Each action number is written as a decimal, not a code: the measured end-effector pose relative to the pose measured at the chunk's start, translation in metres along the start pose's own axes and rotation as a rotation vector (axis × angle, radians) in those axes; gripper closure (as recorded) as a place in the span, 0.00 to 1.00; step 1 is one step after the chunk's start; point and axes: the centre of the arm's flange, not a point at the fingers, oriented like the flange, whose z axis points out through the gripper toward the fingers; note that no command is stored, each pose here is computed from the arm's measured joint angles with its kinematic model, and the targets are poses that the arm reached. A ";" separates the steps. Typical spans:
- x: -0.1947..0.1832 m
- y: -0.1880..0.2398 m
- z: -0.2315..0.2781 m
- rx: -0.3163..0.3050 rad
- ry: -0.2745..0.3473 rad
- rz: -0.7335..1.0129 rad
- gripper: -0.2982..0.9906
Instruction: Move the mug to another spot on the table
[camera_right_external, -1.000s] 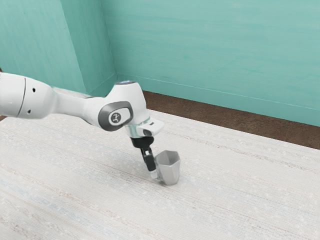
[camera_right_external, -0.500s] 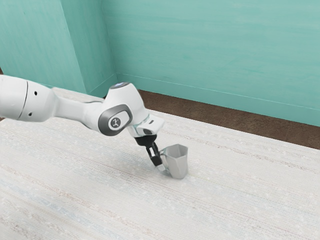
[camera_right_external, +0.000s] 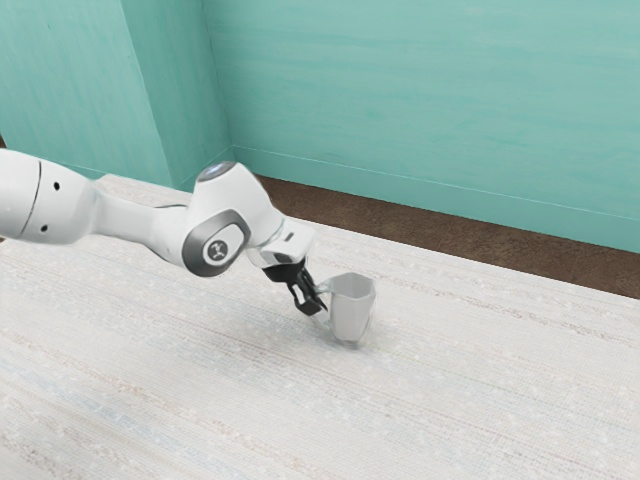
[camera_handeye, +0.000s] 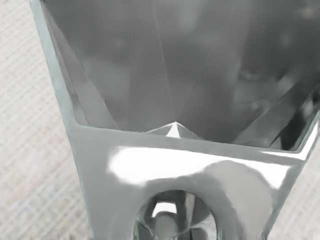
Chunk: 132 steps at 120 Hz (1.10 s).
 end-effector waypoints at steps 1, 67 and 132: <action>-0.001 0.000 -0.002 0.005 0.001 0.000 0.73; -0.119 0.011 -0.059 0.096 -0.049 -0.092 0.76; -0.194 -0.030 -0.063 0.118 -0.049 -0.215 0.64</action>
